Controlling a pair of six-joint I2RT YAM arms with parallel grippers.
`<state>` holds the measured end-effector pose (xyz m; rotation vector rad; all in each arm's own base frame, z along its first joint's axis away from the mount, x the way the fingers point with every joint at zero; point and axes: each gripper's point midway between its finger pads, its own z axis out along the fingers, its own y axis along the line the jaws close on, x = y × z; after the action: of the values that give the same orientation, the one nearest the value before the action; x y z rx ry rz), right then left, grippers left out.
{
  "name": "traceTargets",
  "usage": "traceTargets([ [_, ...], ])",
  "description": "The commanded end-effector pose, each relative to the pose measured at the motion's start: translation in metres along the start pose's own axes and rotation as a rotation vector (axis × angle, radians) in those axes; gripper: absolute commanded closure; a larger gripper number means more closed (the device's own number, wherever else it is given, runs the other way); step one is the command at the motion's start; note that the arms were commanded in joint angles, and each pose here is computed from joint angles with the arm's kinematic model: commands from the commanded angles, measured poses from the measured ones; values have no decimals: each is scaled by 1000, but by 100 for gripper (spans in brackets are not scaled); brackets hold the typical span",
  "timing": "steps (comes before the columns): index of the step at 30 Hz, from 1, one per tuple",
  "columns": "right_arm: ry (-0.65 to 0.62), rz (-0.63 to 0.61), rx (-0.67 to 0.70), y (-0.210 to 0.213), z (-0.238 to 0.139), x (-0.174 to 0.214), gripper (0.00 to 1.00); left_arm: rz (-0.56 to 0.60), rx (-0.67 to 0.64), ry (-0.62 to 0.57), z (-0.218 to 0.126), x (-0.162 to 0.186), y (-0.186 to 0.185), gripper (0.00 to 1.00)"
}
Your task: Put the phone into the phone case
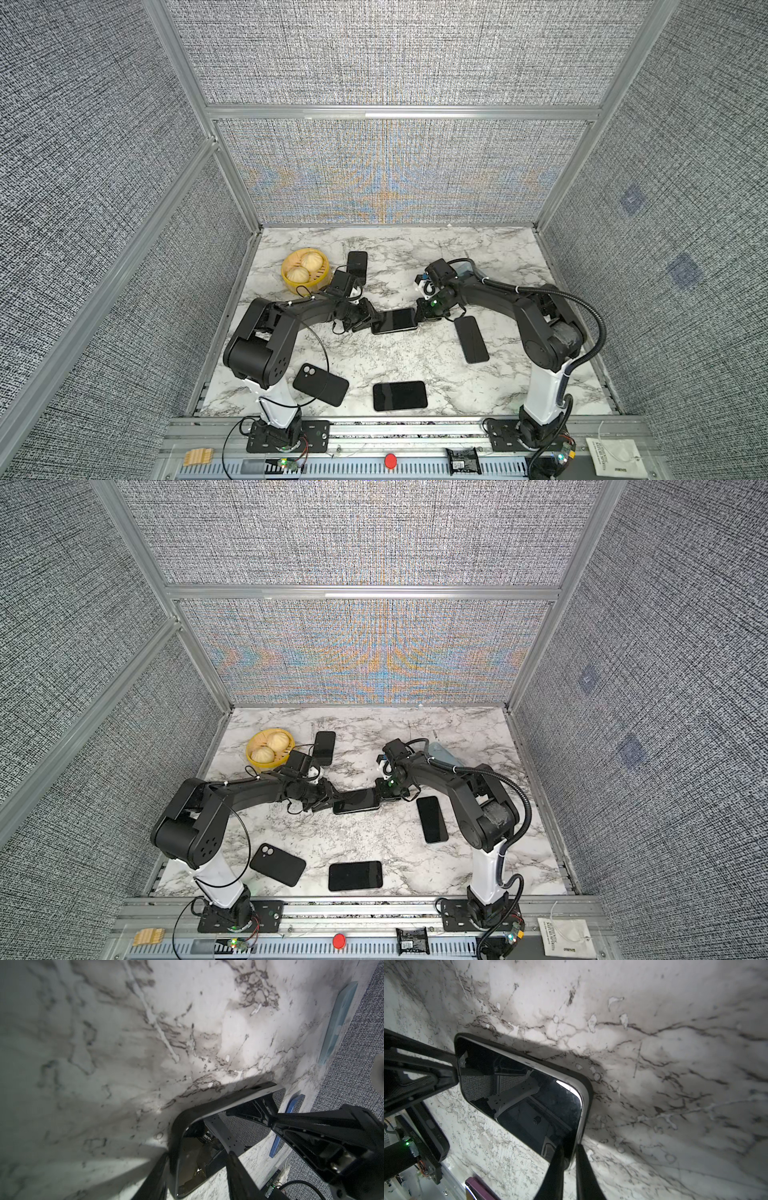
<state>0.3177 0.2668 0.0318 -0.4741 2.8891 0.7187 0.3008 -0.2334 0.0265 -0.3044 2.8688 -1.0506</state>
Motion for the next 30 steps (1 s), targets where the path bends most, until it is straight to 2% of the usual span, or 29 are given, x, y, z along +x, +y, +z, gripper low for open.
traceTargets([
  [1,3,-13,-35,9,4,-1,87,4,16,10,3,2,-2,55],
  [30,49,0,-67,16,29,12,92,1,33,21,9,3,-5,58],
])
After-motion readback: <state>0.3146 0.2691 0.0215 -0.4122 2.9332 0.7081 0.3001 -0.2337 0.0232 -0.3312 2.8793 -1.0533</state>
